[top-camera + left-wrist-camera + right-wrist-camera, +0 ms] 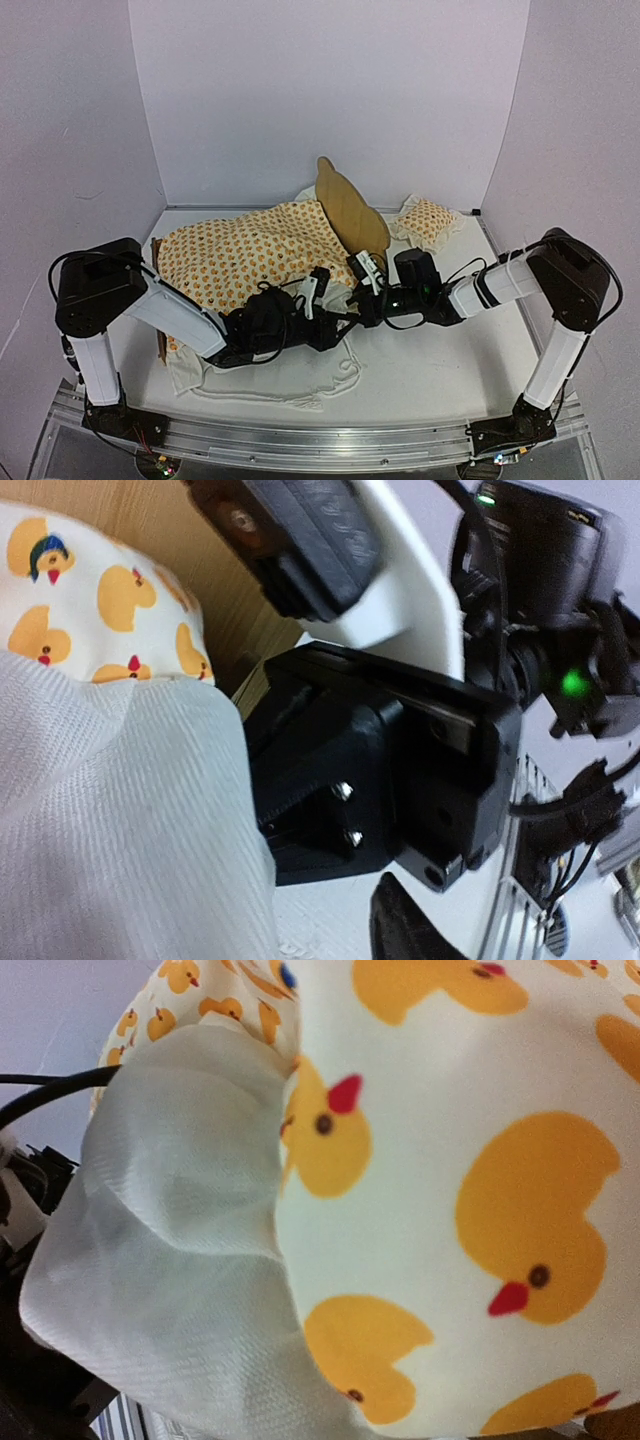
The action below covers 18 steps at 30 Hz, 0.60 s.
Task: Set up the pet bed
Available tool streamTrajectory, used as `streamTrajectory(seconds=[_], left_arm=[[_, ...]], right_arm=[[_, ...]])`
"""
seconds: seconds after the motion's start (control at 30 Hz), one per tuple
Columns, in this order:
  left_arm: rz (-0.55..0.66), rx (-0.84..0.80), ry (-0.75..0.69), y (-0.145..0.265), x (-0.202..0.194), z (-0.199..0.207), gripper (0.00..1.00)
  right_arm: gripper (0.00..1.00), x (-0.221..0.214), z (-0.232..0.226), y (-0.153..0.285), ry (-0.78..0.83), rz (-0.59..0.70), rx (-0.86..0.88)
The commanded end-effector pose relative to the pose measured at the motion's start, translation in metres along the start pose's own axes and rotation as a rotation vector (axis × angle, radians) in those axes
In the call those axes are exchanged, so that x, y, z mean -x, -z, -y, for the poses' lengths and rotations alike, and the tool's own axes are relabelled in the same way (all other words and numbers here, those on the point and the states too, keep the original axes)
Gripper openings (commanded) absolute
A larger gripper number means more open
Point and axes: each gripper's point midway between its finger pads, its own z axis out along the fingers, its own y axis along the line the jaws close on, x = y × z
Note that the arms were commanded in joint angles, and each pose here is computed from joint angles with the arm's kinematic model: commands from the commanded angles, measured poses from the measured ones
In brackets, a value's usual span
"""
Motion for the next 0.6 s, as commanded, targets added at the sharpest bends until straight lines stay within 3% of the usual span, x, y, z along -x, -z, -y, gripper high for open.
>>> streamTrajectory(seconds=[0.0,0.17,0.27,0.47,0.57], left_arm=[[0.052,-0.103,-0.149,0.032,0.022,0.023,0.54],[0.038,-0.112,-0.269,0.068,0.015,0.017,0.6],[0.028,-0.12,-0.297,0.083,0.013,0.01,0.58],[0.015,0.018,-0.497,0.081,0.012,-0.016,0.23],[0.015,0.072,-0.595,0.072,0.016,-0.023,0.16]], right_arm=[[0.0,0.035,-0.029,0.001,0.055,0.072,0.165],[0.0,0.035,-0.028,0.001,0.037,0.059,0.201],[0.0,0.035,-0.024,-0.001,0.024,0.056,0.195],[0.0,0.034,-0.029,-0.002,0.017,0.043,0.231],[0.0,0.037,-0.034,-0.001,0.013,0.037,0.258]])
